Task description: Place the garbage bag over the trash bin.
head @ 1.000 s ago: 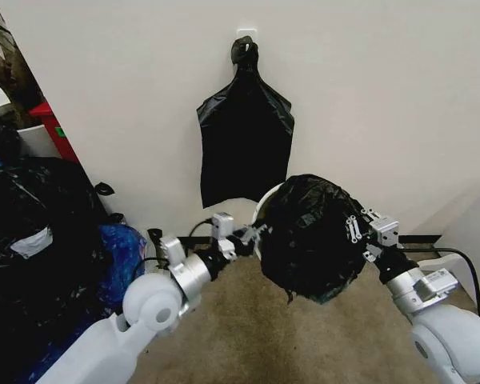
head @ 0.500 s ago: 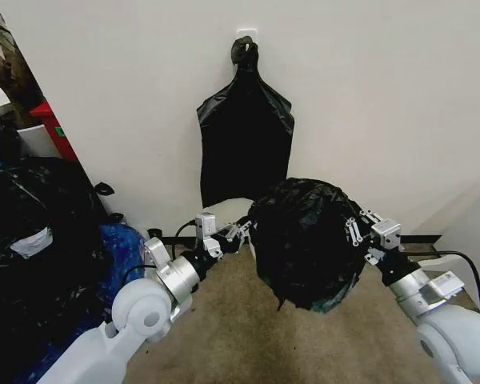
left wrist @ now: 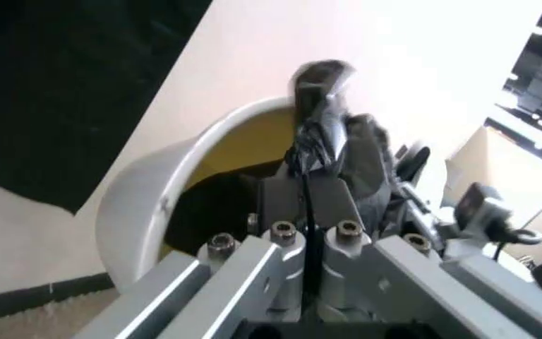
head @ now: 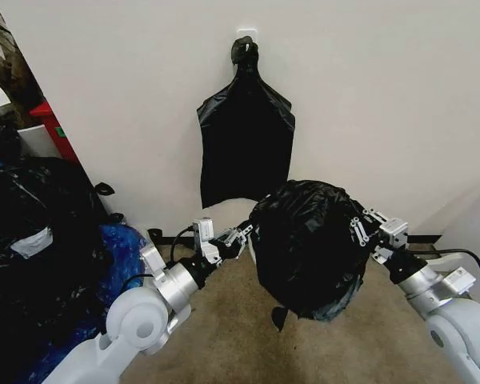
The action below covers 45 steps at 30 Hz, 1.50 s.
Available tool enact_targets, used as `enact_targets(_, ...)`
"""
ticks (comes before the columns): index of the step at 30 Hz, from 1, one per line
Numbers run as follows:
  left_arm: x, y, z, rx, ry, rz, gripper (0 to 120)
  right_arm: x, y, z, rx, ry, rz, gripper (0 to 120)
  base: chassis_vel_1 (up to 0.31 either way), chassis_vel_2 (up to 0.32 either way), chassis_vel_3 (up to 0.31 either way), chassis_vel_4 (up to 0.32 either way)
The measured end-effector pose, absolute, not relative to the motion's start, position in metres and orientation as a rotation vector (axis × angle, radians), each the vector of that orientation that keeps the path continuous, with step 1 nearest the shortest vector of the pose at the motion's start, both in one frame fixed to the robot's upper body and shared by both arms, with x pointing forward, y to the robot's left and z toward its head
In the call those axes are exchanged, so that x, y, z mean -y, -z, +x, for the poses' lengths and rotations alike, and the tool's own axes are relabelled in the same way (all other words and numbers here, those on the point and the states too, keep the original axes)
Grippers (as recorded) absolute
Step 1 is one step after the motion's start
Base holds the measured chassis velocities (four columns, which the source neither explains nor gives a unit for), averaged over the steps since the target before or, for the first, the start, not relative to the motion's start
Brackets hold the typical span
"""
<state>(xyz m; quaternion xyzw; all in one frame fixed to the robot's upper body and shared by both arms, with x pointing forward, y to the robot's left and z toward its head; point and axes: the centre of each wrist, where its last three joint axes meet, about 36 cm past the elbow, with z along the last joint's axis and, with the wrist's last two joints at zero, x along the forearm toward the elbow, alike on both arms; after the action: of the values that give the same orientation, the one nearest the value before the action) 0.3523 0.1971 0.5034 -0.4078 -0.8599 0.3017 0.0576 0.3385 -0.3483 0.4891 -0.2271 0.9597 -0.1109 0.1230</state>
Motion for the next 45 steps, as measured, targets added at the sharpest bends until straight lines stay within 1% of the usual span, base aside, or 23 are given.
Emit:
enact_targets(8,-0.200,-0.494,0.363,2.619,-0.921,-1.163,0,0.358,-0.484,0.341,-2.813,0.336,-0.638,3,0.000,0.000,0.000,0.000)
enact_targets(17,-0.204,-0.487,0.375,2.609,-0.975,-1.096,0,0.365,-0.485,0.343,-2.804,0.315,-0.669,3,0.000,0.000,0.000,0.000)
enact_targets(23,-0.211,-0.486,0.386,2.630,-0.980,-1.062,0,0.360,-0.492,0.341,-2.752,0.295,-0.804,3,0.000,0.000,0.000,0.000)
enact_targets(31,-0.219,-0.484,0.390,2.634,-0.997,-1.043,0,0.360,-0.493,0.340,-2.737,0.286,-0.869,3,0.000,0.000,0.000,0.000)
enact_targets(45,-0.225,-0.467,0.393,2.607,-1.010,-0.998,0,0.359,-0.506,0.330,-2.667,0.203,-1.125,3,0.000,0.000,0.000,0.000)
